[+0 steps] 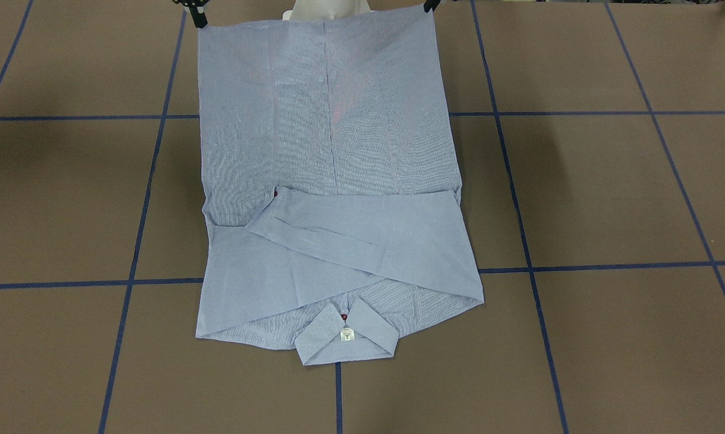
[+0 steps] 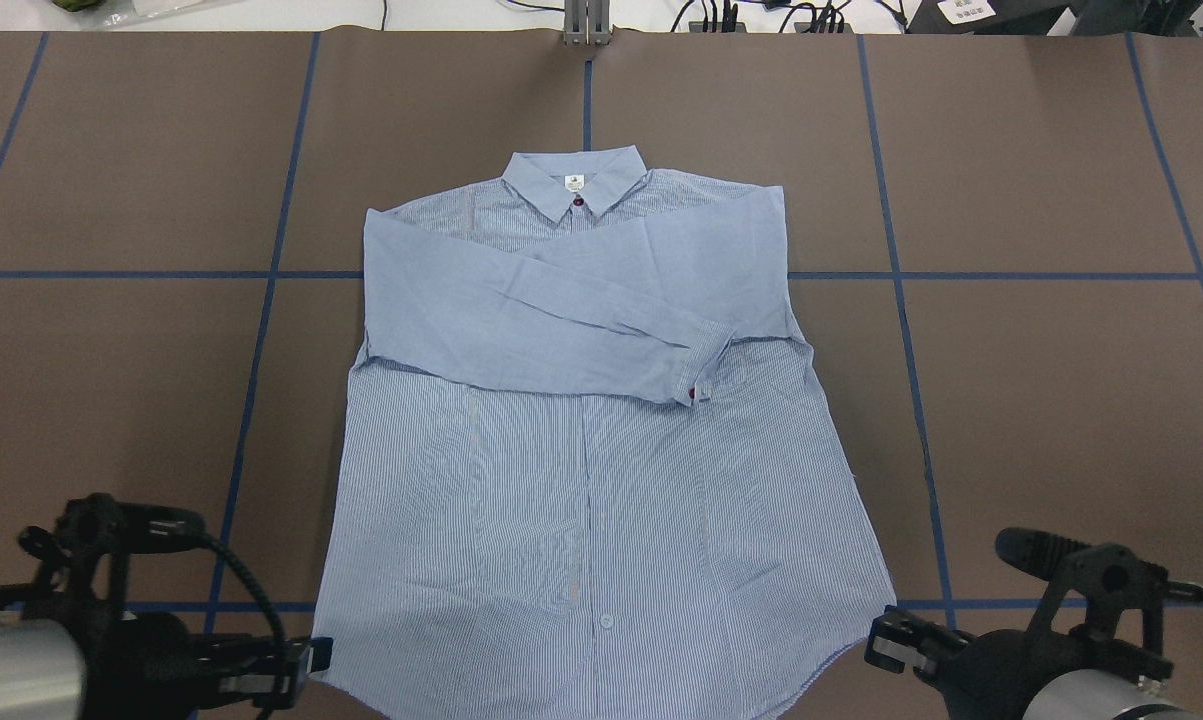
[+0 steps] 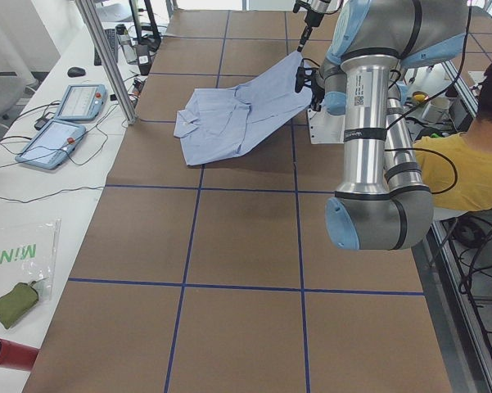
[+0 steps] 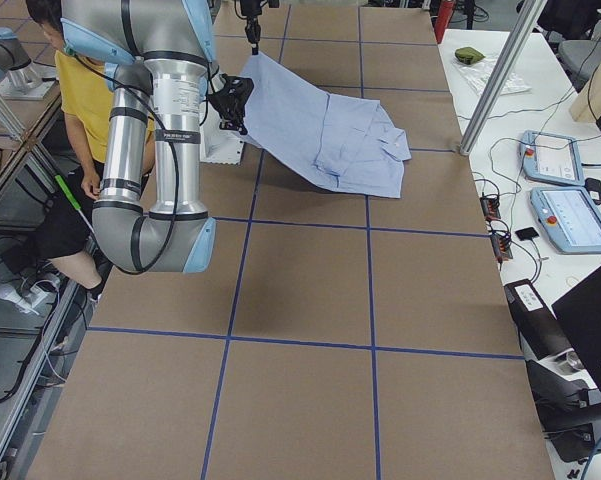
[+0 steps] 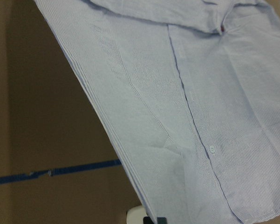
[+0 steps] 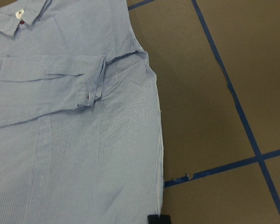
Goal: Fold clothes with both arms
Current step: 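Lift the hem corners with both grippers and pull them toward the collar, then lay the hem over the collar with both grippers and release, then raise both grippers away from the folded shirt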
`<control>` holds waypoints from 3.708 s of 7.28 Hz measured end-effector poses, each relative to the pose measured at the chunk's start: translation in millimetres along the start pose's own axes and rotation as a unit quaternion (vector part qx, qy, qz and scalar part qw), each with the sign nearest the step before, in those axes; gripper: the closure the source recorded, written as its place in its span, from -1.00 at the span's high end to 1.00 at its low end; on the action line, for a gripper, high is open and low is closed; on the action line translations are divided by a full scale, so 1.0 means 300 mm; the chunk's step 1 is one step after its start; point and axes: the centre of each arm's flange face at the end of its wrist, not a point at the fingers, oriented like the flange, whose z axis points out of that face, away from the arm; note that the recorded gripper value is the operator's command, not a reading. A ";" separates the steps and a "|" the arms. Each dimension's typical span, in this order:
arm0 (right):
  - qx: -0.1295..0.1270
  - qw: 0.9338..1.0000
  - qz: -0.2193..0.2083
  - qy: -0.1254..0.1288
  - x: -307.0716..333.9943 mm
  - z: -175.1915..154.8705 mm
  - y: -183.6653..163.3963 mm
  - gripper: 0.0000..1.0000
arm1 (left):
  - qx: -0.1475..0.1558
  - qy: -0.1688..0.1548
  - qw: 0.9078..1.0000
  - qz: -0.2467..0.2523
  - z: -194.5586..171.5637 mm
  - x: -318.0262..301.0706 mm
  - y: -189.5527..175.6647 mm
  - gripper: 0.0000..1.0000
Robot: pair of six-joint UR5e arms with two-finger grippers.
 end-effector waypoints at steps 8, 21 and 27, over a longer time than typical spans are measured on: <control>0.116 0.993 0.001 0.034 -0.363 0.137 -0.595 -1.00 | 0.164 -0.103 0.980 0.033 0.138 -0.046 -0.642 -1.00; 0.143 0.986 -0.038 0.079 -0.417 0.929 -1.084 -1.00 | 0.188 -0.208 0.952 0.122 0.742 -0.388 -1.250 -1.00; 0.127 0.986 -0.058 0.095 -0.385 0.962 -1.130 -0.75 | 0.173 -0.195 0.954 0.147 0.755 -0.481 -1.292 -1.00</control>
